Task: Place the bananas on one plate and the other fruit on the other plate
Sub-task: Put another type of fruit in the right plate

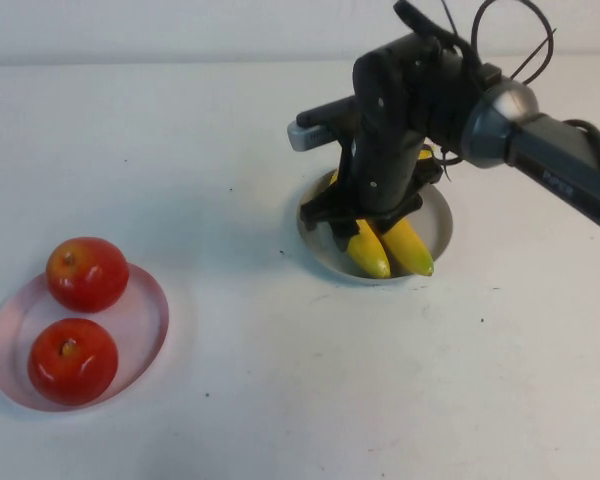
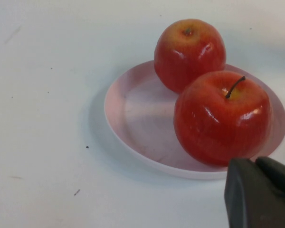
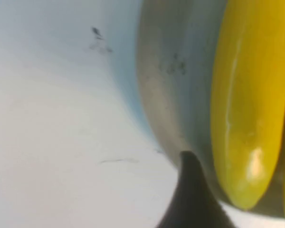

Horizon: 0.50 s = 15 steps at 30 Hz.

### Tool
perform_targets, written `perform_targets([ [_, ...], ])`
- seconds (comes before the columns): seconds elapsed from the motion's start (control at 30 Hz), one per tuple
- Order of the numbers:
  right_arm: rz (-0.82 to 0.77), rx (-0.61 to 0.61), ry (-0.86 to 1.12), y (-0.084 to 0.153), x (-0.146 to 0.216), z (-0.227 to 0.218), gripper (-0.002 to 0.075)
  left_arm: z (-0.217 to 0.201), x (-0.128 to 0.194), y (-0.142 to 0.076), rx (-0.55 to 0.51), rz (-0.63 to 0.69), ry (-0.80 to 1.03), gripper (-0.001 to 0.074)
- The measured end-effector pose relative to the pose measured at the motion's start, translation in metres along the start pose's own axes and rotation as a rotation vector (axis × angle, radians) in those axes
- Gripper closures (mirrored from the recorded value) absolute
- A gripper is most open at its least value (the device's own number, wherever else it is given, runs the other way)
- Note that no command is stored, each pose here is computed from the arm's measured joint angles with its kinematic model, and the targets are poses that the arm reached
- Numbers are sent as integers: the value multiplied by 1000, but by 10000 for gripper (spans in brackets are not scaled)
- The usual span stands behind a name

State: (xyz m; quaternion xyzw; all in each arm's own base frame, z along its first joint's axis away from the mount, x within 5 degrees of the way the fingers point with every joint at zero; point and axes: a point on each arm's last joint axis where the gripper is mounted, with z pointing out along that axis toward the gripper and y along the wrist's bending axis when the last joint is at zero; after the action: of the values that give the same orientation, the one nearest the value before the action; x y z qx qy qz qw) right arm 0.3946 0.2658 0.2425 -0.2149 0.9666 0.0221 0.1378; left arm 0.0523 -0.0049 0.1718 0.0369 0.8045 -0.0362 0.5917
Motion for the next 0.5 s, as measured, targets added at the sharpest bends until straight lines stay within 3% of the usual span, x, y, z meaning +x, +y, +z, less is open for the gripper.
perform_targets([
  [0.1,-1,-38,-54,6,2,-32,416,0,0,0,0,0,0,737],
  [0.27,-35,-121,-149,13,8,-87,651,0,0,0,0,0,0,737],
  [0.37,-49,-154,-194,12,15,-114,714,0,0,0,0,0,0,737],
  [0.5,-50,-180,-209,8,37,-142,734,0,0,0,0,0,0,737],
])
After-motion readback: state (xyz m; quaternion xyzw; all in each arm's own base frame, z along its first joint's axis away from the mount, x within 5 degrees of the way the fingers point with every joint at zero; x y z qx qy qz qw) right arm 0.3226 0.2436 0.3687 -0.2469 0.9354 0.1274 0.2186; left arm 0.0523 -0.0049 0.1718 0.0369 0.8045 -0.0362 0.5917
